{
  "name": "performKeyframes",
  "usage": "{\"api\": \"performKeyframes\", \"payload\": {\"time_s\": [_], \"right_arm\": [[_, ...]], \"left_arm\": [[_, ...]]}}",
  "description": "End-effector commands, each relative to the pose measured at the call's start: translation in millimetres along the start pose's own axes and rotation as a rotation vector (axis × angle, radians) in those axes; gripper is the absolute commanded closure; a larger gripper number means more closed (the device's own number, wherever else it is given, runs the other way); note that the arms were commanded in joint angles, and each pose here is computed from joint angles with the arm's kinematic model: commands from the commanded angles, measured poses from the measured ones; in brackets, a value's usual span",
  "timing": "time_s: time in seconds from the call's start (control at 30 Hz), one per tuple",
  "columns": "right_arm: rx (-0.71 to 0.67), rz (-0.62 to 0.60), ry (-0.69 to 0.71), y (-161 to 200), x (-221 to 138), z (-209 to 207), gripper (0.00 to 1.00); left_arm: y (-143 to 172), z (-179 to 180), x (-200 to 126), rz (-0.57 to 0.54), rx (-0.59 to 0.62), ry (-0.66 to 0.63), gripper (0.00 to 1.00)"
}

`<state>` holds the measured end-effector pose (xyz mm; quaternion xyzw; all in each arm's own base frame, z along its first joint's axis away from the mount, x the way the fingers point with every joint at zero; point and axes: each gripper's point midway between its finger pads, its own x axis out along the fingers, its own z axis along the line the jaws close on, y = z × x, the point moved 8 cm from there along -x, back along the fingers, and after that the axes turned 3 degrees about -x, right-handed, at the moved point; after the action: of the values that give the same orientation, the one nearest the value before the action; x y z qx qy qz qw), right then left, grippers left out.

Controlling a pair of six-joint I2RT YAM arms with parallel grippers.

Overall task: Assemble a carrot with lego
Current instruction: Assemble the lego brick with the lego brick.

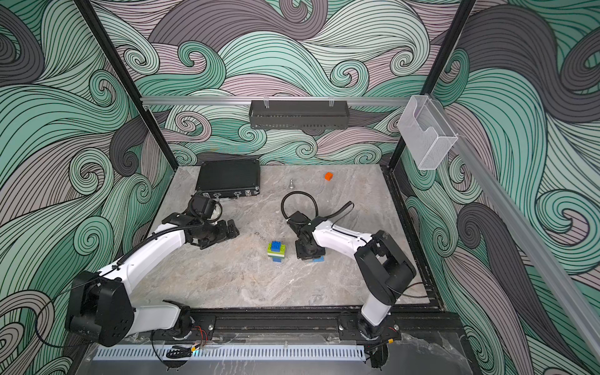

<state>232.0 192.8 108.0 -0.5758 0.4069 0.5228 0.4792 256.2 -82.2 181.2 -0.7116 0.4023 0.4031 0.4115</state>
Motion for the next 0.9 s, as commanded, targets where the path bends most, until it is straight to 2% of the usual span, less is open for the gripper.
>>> {"api": "performKeyframes", "payload": {"time_s": [0.0, 0.37, 0.53, 0.77, 0.8, 0.87], "right_arm": [[0.066, 0.105, 0.075, 12.8, 28.5, -14.0, 1.0], [0.008, 0.14, 0.14, 21.8, 37.6, -10.4, 1.0], [-0.017, 0.118, 0.093, 36.1, 42.9, -10.9, 1.0], [-0.02, 0.109, 0.095, 27.0, 33.9, -8.0, 1.0], [-0.023, 0.102, 0.096, 24.3, 30.8, -7.0, 0.98], [-0.022, 0.094, 0.09, 19.9, 25.2, -5.8, 0.87]], "left_arm": [[-3.4, 0.4, -5.0, -0.024, -0.002, 0.004, 0.01], [-3.7, 0.0, -4.6, -0.024, -0.003, 0.004, 0.01], [-4.5, -0.4, -4.7, -0.028, -0.004, 0.006, 0.01], [-4.8, -0.7, -3.0, -0.02, -0.004, 0.004, 0.01], [-5.0, -0.6, -3.8, -0.024, -0.003, 0.003, 0.01], [-4.7, 0.2, -3.8, -0.025, -0.004, 0.0, 0.01]]}}
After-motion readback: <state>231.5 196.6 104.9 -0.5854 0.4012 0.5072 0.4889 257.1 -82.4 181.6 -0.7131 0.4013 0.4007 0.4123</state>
